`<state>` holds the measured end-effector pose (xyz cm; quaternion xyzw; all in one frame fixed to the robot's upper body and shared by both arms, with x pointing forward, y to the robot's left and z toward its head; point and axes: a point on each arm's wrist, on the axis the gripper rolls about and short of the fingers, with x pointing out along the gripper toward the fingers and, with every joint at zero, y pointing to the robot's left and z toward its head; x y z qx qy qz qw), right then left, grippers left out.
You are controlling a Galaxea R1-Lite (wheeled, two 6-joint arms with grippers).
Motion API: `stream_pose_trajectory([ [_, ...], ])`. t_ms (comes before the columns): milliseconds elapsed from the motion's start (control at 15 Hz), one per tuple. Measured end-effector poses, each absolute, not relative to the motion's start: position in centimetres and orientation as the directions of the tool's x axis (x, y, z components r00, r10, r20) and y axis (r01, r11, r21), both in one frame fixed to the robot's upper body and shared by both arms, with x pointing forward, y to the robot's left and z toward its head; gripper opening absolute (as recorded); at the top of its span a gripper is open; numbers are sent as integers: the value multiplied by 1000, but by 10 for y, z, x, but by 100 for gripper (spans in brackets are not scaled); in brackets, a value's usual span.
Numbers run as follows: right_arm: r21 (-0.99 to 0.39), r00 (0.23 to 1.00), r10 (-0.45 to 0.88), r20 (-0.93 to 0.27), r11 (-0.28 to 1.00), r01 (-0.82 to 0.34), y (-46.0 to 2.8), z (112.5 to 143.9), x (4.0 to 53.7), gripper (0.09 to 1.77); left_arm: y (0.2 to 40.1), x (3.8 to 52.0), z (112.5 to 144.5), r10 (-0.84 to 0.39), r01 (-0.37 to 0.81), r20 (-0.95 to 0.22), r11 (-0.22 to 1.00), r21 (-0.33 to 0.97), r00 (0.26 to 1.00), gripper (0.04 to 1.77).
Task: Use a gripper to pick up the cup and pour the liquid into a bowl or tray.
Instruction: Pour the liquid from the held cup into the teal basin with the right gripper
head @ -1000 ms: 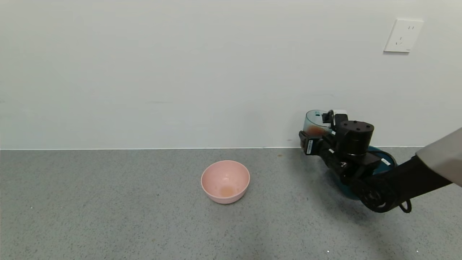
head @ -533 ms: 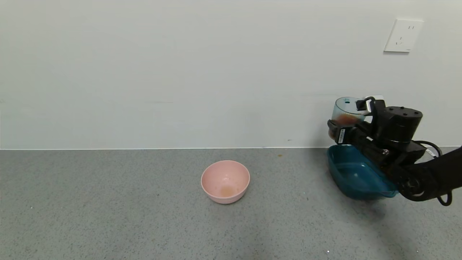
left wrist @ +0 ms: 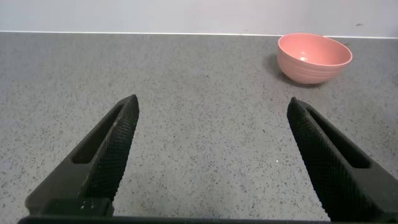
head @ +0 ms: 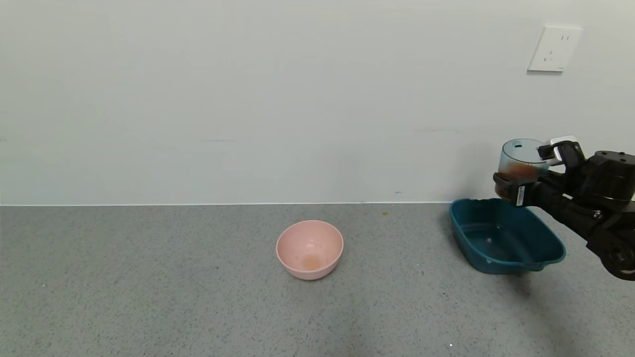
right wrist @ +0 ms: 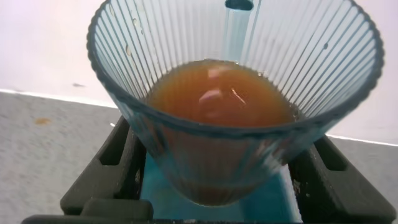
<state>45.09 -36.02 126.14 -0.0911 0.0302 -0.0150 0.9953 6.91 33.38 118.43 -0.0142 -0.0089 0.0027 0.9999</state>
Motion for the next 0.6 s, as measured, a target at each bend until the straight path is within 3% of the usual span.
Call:
stream_pose_trajectory([
  [600, -346, 989, -56, -134, 938, 6, -407, 1250, 434, 133, 334, 69, 1184, 6, -5, 18, 1000, -29, 1000, 172],
])
